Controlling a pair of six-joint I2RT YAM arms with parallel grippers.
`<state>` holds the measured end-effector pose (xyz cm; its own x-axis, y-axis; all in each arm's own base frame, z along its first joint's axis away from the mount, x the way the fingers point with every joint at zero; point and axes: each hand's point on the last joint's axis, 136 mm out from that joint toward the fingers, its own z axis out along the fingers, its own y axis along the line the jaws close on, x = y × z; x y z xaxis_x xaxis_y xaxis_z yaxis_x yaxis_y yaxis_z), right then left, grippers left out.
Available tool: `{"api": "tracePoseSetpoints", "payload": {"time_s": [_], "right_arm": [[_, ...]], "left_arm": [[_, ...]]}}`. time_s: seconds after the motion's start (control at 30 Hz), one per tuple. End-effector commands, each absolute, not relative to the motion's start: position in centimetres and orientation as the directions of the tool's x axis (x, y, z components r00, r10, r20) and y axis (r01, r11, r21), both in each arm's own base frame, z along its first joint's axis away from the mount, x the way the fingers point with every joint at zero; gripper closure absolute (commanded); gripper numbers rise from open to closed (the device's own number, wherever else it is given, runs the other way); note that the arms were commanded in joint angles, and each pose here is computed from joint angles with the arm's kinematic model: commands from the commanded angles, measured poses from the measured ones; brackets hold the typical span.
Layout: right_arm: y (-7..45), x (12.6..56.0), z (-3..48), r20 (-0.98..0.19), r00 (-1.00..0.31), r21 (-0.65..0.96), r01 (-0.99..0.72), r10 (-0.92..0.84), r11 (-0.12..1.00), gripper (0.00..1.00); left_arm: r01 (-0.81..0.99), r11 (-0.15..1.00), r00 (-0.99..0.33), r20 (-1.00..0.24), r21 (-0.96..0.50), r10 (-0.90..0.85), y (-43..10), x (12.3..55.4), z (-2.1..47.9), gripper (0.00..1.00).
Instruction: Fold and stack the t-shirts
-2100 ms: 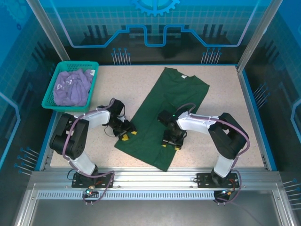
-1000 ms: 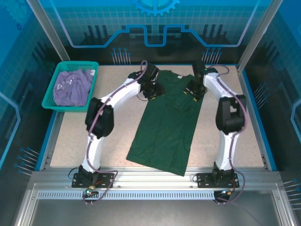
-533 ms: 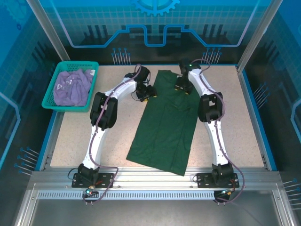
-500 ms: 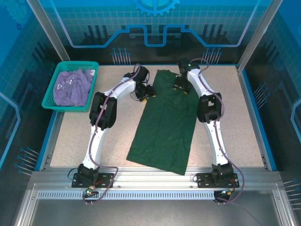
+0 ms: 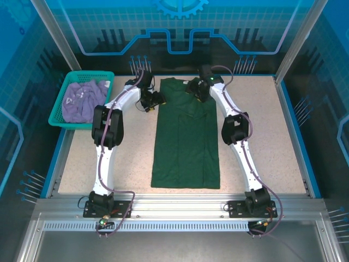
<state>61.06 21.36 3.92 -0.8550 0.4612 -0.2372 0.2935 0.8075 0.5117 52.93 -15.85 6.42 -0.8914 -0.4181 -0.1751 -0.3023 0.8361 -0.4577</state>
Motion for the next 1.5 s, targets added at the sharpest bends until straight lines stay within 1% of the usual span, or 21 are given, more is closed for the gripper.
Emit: {"api": "tracePoseSetpoints", "payload": {"time_s": [0.0, 0.03, 0.1, 0.2, 0.3, 0.4, 0.47, 0.5, 0.53, 0.73, 0.8, 0.9, 1.0, 1.1, 1.2, 1.3, 1.33, 1.4, 1.47], "right_arm": [[17.0, 60.9, 5.6, -0.151, -0.812, 0.525, 0.418, 0.564, 0.742, 0.26], [15.7, 61.2, 7.8, -0.206, -0.798, 0.517, 0.403, 0.566, 0.755, 0.24], [14.3, 61.5, 11.2, -0.279, -0.784, 0.518, 0.364, 0.555, 0.774, 0.23], [13.0, 60.4, 14.3, -0.291, -0.785, 0.517, 0.353, 0.548, 0.780, 0.25], [12.6, 57.6, 15.8, -0.280, -0.821, 0.455, 0.342, 0.497, 0.822, 0.27], [12.8, 54.0, 17.0, -0.268, -0.865, 0.384, 0.309, 0.425, 0.870, 0.28], [12.3, 51.4, 17.7, -0.266, -0.877, 0.337, 0.305, 0.400, 0.891, 0.29], [11.8, 49.6, 17.0, -0.243, -0.886, 0.312, 0.314, 0.395, 0.897, 0.30], [11.3, 48.2, 16.9, -0.237, -0.889, 0.295, 0.319, 0.393, 0.901, 0.30], [9.5, 39.4, 14.0, -0.135, -0.906, 0.229, 0.366, 0.401, 0.902, 0.34], [9.3, 36.8, 13.1, -0.108, -0.914, 0.217, 0.362, 0.391, 0.907, 0.35], [8.9, 32.9, 11.9, -0.065, -0.915, 0.206, 0.378, 0.398, 0.903, 0.35], [9.1, 29.4, 11.2, -0.033, -0.916, 0.220, 0.383, 0.399, 0.897, 0.34], [9.5, 26.1, 10.6, -0.005, -0.921, 0.232, 0.379, 0.390, 0.896, 0.34], [10.4, 22.8, 9.8, 0.042, -0.924, 0.278, 0.375, 0.379, 0.884, 0.33], [10.6, 19.0, 8.3, 0.092, -0.927, 0.291, 0.374, 0.363, 0.881, 0.32], [10.7, 17.8, 7.7, 0.113, -0.927, 0.297, 0.374, 0.357, 0.879, 0.32], [10.9, 15.8, 6.9, 0.143, -0.930, 0.321, 0.368, 0.339, 0.873, 0.32], [11.2, 14.2, 6.2, 0.159, -0.936, 0.352, 0.352, 0.315, 0.867, 0.32]], "left_arm": [[-0.215, 0.837, -0.888, -0.256, -0.504, -0.383, -16.9, 53.5, 11.4, 0.26], [-0.206, 0.836, -0.884, -0.269, -0.509, -0.382, -17.0, 53.6, 11.8, 0.24], [-0.197, 0.824, -0.877, -0.281, -0.532, -0.390, -17.3, 54.2, 12.6, 0.23], [-0.175, 0.813, -0.884, -0.276, -0.555, -0.378, -18.7, 54.6, 13.0, 0.23], [-0.136, 0.806, -0.903, -0.263, -0.576, -0.340, -21.0, 54.8, 12.8, 0.23], [-0.086, 0.787, -0.927, -0.240, -0.610, -0.287, -24.5, 55.0, 11.7, 0.28], [-0.054, 0.760, -0.940, -0.223, -0.648, -0.257, -27.0, 55.1, 10.9, 0.38], [-0.051, 0.746, -0.944, -0.211, -0.664, -0.252, -28.1, 55.2, 10.2, 0.42], [-0.052, 0.731, -0.947, -0.198, -0.680, -0.251, -29.2, 55.3, 9.7, 0.43], [-0.040, 0.688, -0.953, -0.179, -0.724, -0.245, -34.2, 55.7, 7.2, 0.45], [-0.035, 0.696, -0.954, -0.184, -0.718, -0.238, -34.8, 55.7, 6.5, 0.45], [-0.060, 0.722, -0.957, -0.166, -0.689, -0.238, -34.4, 55.3, 4.8, 0.47], [-0.088, 0.736, -0.962, -0.135, -0.672, -0.238, -34.1, 54.6, 4.1, 0.47], [-0.056, 0.713, -0.962, -0.155, -0.699, -0.227, -34.5, 54.2, 7.5, 0.35], [0.011, 0.701, -0.942, -0.243, -0.713, -0.233, -34.1, 54.1, 13.5, 0.23], [0.064, 0.695, -0.913, -0.324, -0.717, -0.249, -33.1, 53.0, 19.7, 0.14], [0.074, 0.698, -0.905, -0.342, -0.713, -0.254, -32.6, 52.3, 21.5, 0.14], [0.067, 0.718, -0.900, -0.353, -0.692, -0.256, -31.2, 50.2, 23.2, 0.13], [0.034, 0.742, -0.907, -0.332, -0.670, -0.258, -29.7, 47.0, 23.4, 0.16]]}}
